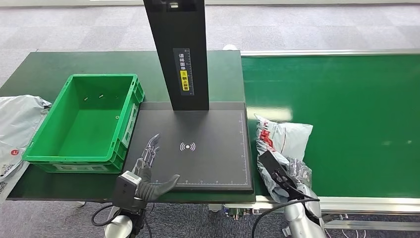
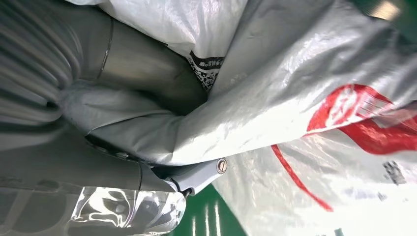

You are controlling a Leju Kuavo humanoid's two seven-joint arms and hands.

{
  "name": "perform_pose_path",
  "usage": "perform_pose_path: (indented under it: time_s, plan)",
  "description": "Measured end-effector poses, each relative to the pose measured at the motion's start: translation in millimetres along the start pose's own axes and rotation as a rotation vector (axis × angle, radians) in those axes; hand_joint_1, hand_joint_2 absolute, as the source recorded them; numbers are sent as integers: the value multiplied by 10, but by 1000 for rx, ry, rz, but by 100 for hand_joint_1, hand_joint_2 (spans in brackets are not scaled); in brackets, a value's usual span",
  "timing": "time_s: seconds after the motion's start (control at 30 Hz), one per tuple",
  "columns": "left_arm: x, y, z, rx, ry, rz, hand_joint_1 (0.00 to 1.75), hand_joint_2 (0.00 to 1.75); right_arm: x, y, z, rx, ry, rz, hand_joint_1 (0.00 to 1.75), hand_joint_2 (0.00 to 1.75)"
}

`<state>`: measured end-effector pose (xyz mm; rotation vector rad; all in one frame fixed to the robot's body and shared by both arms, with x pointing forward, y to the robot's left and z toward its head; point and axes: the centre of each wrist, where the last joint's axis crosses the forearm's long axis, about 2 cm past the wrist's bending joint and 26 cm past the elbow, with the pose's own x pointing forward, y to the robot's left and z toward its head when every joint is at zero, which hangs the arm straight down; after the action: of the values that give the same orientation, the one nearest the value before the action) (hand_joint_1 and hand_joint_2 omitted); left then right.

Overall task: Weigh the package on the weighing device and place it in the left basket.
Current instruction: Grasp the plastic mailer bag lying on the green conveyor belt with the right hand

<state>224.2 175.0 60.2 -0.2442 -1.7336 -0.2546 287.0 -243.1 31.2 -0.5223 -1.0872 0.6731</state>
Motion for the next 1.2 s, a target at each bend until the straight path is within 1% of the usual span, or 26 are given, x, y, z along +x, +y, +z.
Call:
perform_pose_path:
  time_s: [0.2,0.33,0.5,0.57,0.63,0.7,0.8,0.9,0.97,1.1,1.17,1.2]
  plan:
    - [23,7,24,8,-7,1,0,175,34,-149,63,-121,-125,-244,175,175]
    - [31,12,23,12,-11,3,0,175,38,-224,93,-160,-150,-282,175,175]
    - [36,15,22,14,-14,4,0,175,39,-260,116,-187,-160,-303,175,175]
    - [36,16,22,20,-21,8,0,175,38,-271,128,-219,-183,-345,175,175]
    - [37,18,20,34,-39,18,0,175,36,-309,155,-292,-230,-439,175,175]
    - [38,21,18,54,-61,33,0,175,44,-373,197,-395,-295,-550,175,175]
    - [43,25,7,74,-90,47,0,175,115,-504,259,-517,-444,-636,175,175]
    - [60,24,-25,86,-120,56,0,175,300,-629,295,-557,-626,-631,175,175]
    - [77,24,-60,94,-140,64,0,175,468,-678,308,-563,-737,-583,175,175]
    - [108,47,-122,135,-176,99,0,175,875,-673,343,-581,-946,-373,175,175]
    - [119,62,-146,152,-186,112,0,175,1056,-628,371,-585,-1017,-292,175,175]
    - [122,67,-151,156,-188,117,0,175,1124,-604,384,-583,-1041,-276,175,175]
